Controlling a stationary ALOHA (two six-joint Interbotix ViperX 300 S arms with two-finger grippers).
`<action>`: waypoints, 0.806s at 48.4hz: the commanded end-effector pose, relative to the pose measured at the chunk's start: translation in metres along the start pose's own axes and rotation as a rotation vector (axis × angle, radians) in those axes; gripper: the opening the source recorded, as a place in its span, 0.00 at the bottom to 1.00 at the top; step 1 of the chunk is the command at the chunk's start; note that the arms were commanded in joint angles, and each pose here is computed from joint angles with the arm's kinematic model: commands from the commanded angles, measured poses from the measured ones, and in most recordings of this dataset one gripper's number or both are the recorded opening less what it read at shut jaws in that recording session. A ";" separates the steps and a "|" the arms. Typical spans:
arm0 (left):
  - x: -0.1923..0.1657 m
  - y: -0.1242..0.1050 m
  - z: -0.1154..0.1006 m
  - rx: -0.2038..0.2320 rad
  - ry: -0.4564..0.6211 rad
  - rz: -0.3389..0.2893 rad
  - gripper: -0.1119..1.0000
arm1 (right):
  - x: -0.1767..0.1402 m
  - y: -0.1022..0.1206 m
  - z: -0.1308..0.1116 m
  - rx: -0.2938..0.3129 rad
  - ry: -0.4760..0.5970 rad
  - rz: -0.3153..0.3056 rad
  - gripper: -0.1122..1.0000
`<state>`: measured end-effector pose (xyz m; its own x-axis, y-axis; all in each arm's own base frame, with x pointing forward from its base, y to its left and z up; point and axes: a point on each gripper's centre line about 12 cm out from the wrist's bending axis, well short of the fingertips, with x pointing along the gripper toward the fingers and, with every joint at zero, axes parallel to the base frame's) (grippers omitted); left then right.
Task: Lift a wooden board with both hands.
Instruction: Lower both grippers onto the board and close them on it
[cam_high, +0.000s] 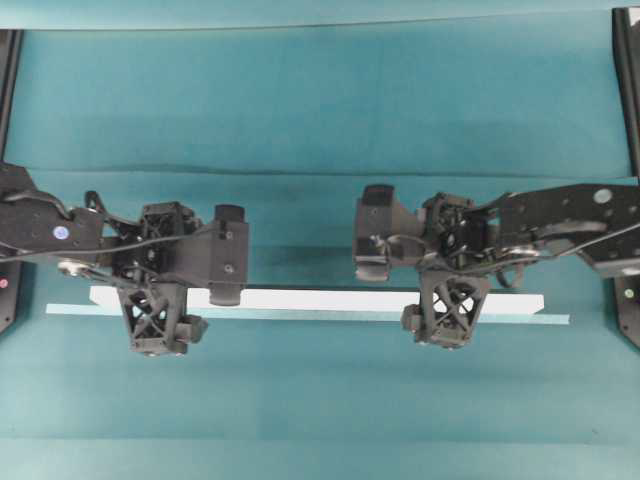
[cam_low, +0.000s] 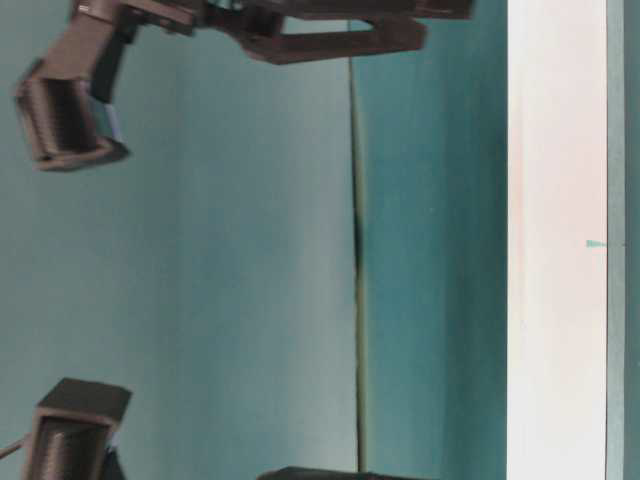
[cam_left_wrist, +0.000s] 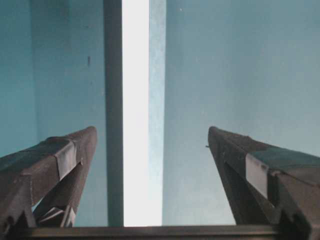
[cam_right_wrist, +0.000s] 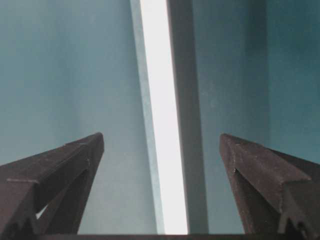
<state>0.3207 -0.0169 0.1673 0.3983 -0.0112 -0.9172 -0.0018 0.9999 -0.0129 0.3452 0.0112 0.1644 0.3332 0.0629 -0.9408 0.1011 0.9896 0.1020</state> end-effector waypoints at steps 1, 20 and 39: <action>0.004 0.000 0.003 0.004 -0.011 0.001 0.99 | 0.011 0.003 -0.001 -0.005 0.008 0.000 0.96; 0.029 0.008 -0.009 -0.020 -0.020 0.008 0.99 | 0.043 -0.002 -0.012 -0.018 0.041 -0.018 0.96; 0.043 0.008 -0.011 -0.016 -0.014 0.007 0.99 | 0.056 -0.006 -0.022 -0.010 0.044 -0.023 0.96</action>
<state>0.3267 -0.0084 0.1212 0.3998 -0.0026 -0.9166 -0.0241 0.9996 -0.0133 0.3403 0.0121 0.1049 0.2831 0.0465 -0.9580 0.0988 0.9921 0.0773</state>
